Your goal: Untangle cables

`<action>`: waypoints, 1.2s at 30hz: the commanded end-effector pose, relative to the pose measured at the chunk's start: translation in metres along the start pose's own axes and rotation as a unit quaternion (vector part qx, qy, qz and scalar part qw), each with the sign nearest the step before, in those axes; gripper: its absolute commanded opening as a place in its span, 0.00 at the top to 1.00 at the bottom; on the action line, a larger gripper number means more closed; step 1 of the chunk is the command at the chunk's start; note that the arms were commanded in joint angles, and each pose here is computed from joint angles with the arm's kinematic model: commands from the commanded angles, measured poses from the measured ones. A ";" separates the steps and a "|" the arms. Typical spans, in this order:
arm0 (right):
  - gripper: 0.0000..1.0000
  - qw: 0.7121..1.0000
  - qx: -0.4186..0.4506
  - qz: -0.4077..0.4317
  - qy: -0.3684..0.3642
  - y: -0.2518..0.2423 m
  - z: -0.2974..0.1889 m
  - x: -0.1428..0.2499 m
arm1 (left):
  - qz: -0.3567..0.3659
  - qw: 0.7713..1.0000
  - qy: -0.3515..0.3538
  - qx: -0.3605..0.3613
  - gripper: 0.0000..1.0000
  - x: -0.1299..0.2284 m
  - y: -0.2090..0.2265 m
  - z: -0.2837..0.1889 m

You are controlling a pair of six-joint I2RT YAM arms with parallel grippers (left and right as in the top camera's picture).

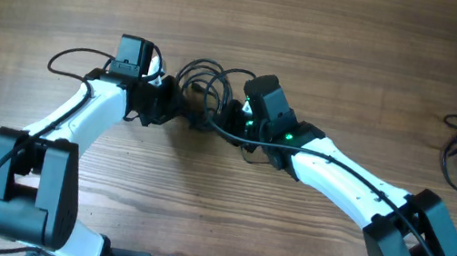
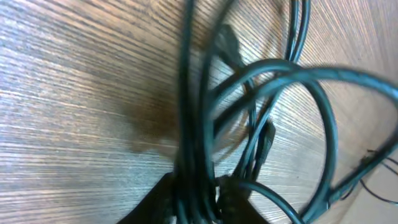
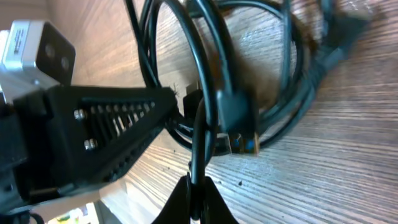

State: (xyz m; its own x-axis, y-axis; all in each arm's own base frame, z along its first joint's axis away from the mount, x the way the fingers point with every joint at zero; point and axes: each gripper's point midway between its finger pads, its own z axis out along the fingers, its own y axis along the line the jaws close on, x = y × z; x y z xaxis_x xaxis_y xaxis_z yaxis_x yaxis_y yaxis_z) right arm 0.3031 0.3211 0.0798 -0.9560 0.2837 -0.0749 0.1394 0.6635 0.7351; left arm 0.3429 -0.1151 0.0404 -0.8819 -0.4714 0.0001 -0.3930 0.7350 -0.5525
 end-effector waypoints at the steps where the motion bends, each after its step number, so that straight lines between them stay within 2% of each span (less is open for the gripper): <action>1: 0.96 0.999 0.007 -0.029 0.035 -0.008 0.004 0.014 | -0.003 1.000 -0.007 -0.016 0.89 -0.003 0.008 0.000; 4: 0.96 0.997 0.032 -0.041 0.054 -0.021 0.002 0.023 | -0.017 1.000 -0.010 -0.020 0.96 -0.007 0.015 -0.004; 6: 0.96 0.995 0.037 -0.055 0.072 -0.026 0.001 0.030 | -0.028 0.999 -0.011 -0.023 0.96 -0.010 0.021 -0.007; 10: 0.96 0.980 -0.028 -0.131 0.145 -0.009 -0.004 0.056 | -0.044 0.999 -0.014 -0.027 0.96 -0.014 0.029 -0.011; 12: 0.96 0.964 -0.069 -0.179 0.184 -0.001 -0.010 0.072 | -0.051 0.998 -0.015 -0.029 0.96 -0.016 0.033 -0.013; 15: 0.96 0.960 -0.050 -0.199 0.188 -0.012 -0.011 0.074 | -0.058 0.997 -0.020 -0.038 0.96 -0.018 0.039 -0.015; 24: 0.96 0.977 0.060 -0.117 0.169 -0.073 -0.030 0.042 | -0.065 0.997 -0.023 -0.043 0.96 -0.021 0.044 -0.017; 30: 0.96 0.972 0.090 -0.115 0.185 -0.105 -0.052 0.032 | -0.066 0.996 -0.024 -0.047 0.96 -0.021 0.046 -0.017; 33: 0.96 0.969 0.175 -0.089 0.147 -0.138 -0.062 0.013 | -0.066 0.996 -0.024 -0.047 0.96 -0.021 0.046 -0.017; 36: 0.96 0.960 0.271 -0.002 0.069 -0.166 -0.072 -0.009 | -0.066 0.996 -0.024 -0.046 0.96 -0.021 0.046 -0.017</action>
State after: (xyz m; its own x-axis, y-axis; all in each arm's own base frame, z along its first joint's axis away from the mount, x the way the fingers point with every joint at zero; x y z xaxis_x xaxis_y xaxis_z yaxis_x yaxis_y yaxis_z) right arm 0.2564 0.2158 0.0374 -0.9976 -0.0526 0.0458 -0.0183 0.8310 0.5560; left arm 0.3282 -0.0944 0.0381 -0.8442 -0.5238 0.1138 -0.4939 0.6778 -0.5446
